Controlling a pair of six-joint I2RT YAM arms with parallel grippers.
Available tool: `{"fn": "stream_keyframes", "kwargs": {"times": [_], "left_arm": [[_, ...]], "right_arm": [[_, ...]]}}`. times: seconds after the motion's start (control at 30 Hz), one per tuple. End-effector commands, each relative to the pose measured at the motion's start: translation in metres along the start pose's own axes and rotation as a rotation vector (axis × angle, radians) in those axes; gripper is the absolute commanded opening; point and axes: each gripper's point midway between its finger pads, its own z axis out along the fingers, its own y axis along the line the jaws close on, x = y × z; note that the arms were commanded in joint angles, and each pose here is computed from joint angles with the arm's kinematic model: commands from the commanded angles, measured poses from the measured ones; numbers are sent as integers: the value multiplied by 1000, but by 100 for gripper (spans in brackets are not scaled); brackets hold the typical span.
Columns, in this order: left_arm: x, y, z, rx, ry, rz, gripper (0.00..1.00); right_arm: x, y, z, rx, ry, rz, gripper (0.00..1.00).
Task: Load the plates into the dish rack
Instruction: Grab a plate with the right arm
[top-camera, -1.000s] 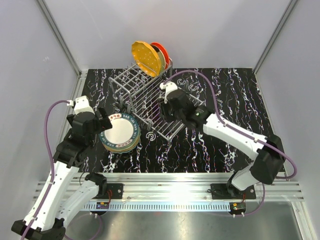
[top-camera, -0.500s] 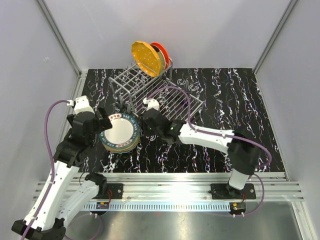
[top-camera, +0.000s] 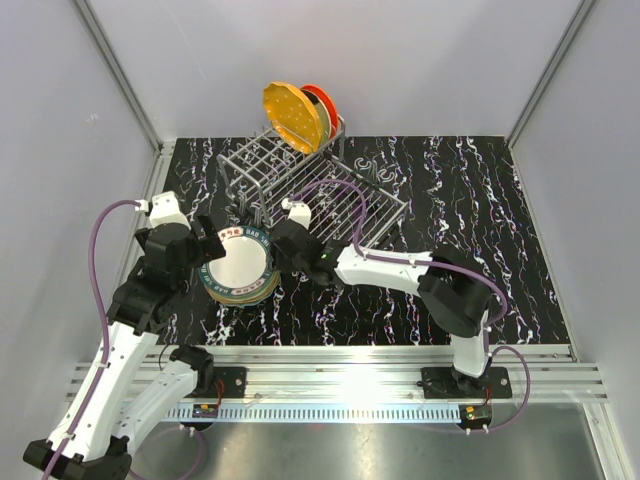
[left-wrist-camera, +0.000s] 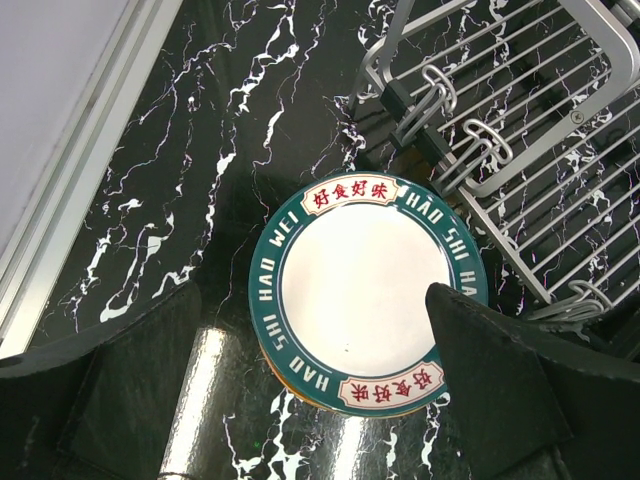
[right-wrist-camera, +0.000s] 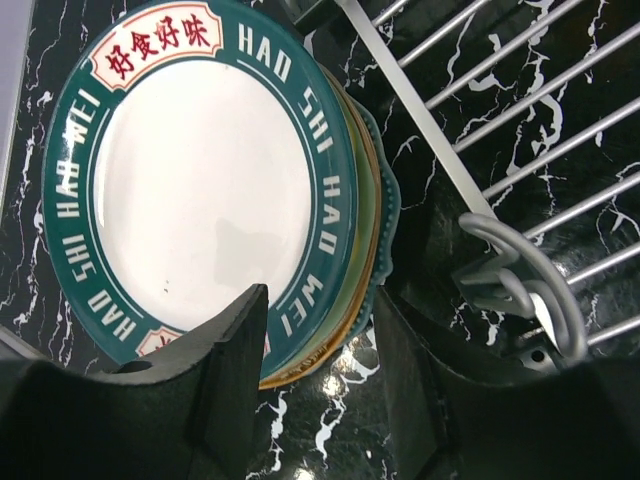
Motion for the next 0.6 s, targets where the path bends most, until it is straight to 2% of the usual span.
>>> {"fn": "stream_keyframes", "kwargs": {"times": [0.0, 0.33, 0.57], "left_arm": [[-10, -6, 1, 27, -34, -23, 99], [-8, -10, 1, 38, -26, -15, 99], [-7, -11, 1, 40, -23, -10, 99]], "right_arm": [[-26, 19, 5, -13, -80, 57, 54], [-18, 7, 19, 62, -77, 96, 55], [-17, 12, 27, 42, -69, 108, 56]]}}
